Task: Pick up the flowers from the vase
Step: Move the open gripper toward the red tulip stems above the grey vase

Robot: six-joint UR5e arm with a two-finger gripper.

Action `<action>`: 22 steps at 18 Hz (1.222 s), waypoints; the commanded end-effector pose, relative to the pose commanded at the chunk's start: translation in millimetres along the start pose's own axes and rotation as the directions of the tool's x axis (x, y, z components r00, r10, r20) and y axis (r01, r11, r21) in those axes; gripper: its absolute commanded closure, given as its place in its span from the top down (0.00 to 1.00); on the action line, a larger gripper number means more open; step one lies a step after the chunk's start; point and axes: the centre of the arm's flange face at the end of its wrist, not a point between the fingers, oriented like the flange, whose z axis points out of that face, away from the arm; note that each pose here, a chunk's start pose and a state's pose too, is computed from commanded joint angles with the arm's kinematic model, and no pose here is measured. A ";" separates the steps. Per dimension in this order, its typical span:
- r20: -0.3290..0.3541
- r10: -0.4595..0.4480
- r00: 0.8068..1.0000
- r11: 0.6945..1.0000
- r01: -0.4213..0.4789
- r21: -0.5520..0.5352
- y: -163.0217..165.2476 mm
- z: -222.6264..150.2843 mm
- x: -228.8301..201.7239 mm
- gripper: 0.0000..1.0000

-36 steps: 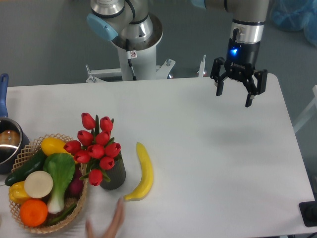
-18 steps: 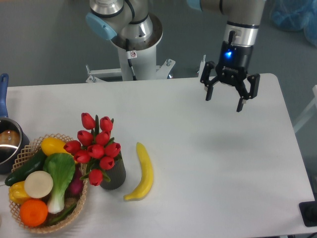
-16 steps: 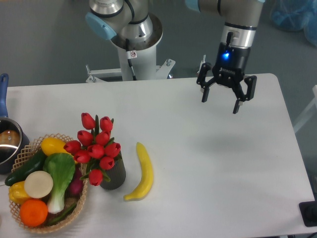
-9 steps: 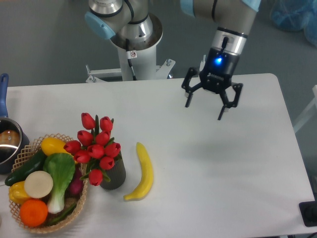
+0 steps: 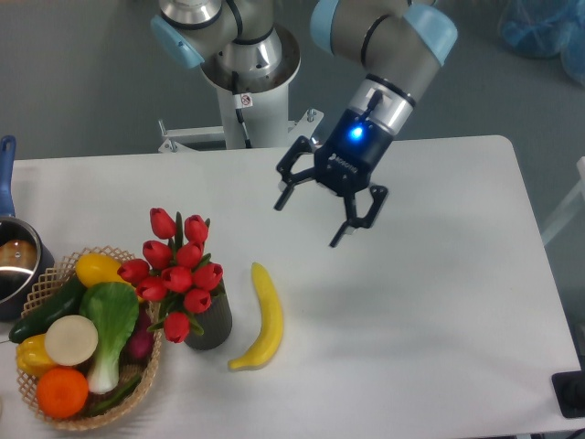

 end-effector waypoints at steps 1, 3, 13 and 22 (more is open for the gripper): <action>-0.012 -0.001 1.000 1.000 0.001 -0.002 0.9 5.2 3.8 1.00; -0.033 -0.001 0.999 1.000 0.000 -0.006 3.0 15.4 11.7 1.00; -0.105 0.053 0.993 0.998 -0.050 0.032 34.6 41.1 36.4 1.00; -0.164 0.083 0.983 0.991 -0.063 0.120 34.3 65.2 32.3 1.00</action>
